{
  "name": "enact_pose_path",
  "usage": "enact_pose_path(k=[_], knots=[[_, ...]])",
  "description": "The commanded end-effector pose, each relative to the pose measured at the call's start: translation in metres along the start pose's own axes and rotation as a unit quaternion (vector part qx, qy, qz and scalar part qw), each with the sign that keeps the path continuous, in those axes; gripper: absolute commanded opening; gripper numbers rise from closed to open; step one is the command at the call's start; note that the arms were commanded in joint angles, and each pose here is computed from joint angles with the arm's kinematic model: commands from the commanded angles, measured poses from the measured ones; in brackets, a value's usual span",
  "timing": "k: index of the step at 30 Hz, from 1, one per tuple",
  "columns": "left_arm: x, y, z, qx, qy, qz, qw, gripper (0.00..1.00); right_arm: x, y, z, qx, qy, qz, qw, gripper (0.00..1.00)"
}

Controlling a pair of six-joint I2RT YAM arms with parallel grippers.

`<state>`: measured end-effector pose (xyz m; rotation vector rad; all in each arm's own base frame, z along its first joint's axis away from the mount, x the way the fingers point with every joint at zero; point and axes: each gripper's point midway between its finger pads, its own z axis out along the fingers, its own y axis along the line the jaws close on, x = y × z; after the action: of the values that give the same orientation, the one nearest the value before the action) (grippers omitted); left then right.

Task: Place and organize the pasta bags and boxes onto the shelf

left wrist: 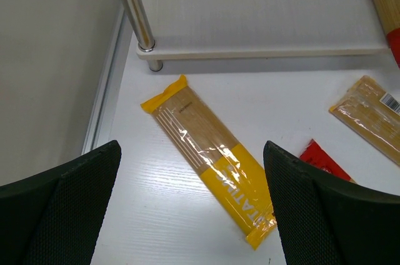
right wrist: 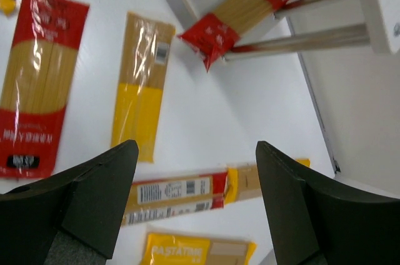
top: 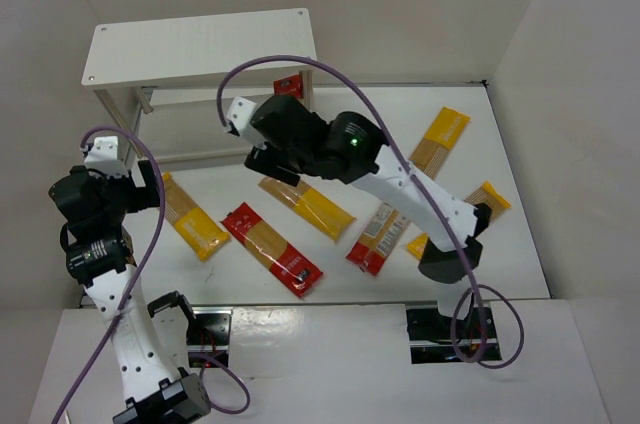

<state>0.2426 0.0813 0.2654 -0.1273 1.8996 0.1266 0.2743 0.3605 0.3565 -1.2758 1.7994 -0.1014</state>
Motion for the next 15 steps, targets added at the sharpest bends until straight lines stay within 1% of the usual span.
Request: enact_pose_path(k=[1,3,6,8,9,10,11,12,13,14,15], knots=[[-0.015,-0.004,-0.004,0.016,-0.024,0.021,0.999,1.00,0.038,0.001,-0.006,-0.029,0.045,-0.014,0.998,0.84],[-0.013,-0.005,-0.004,0.016,-0.020,0.019,0.999,1.00,0.059,-0.004,-0.009,-0.040,0.062,-0.013,0.997,0.82],[-0.014,-0.005,-0.006,0.016,-0.024,0.021,0.999,1.00,0.097,-0.014,-0.005,-0.075,0.093,0.020,0.993,0.82],[-0.014,-0.004,-0.006,0.011,-0.023,0.016,1.000,1.00,0.118,-0.031,0.001,-0.085,0.095,0.072,0.989,0.82],[-0.016,-0.004,-0.008,0.010,-0.028,0.018,0.999,1.00,0.127,-0.041,0.001,-0.060,0.072,0.099,0.991,0.82],[-0.016,-0.005,-0.008,0.010,-0.028,0.013,0.999,1.00,0.134,-0.045,0.001,-0.051,0.062,0.117,0.990,0.82],[-0.015,-0.002,-0.008,0.003,-0.027,0.012,1.000,1.00,0.147,-0.054,0.001,-0.024,0.061,0.150,0.986,0.84],[-0.017,-0.002,-0.008,0.002,-0.031,0.010,0.999,1.00,0.159,-0.056,0.000,0.004,0.043,0.175,0.984,0.84],[-0.017,-0.001,-0.008,-0.002,-0.031,0.009,0.999,1.00,0.169,-0.060,-0.001,0.024,0.042,0.196,0.979,0.85],[-0.013,0.001,-0.007,-0.007,-0.026,0.002,1.000,1.00,0.197,-0.056,0.004,0.040,0.066,0.232,0.970,0.85],[-0.013,0.002,-0.007,-0.012,-0.025,-0.002,1.000,1.00,0.202,-0.067,0.002,0.062,0.050,0.258,0.963,0.85]])
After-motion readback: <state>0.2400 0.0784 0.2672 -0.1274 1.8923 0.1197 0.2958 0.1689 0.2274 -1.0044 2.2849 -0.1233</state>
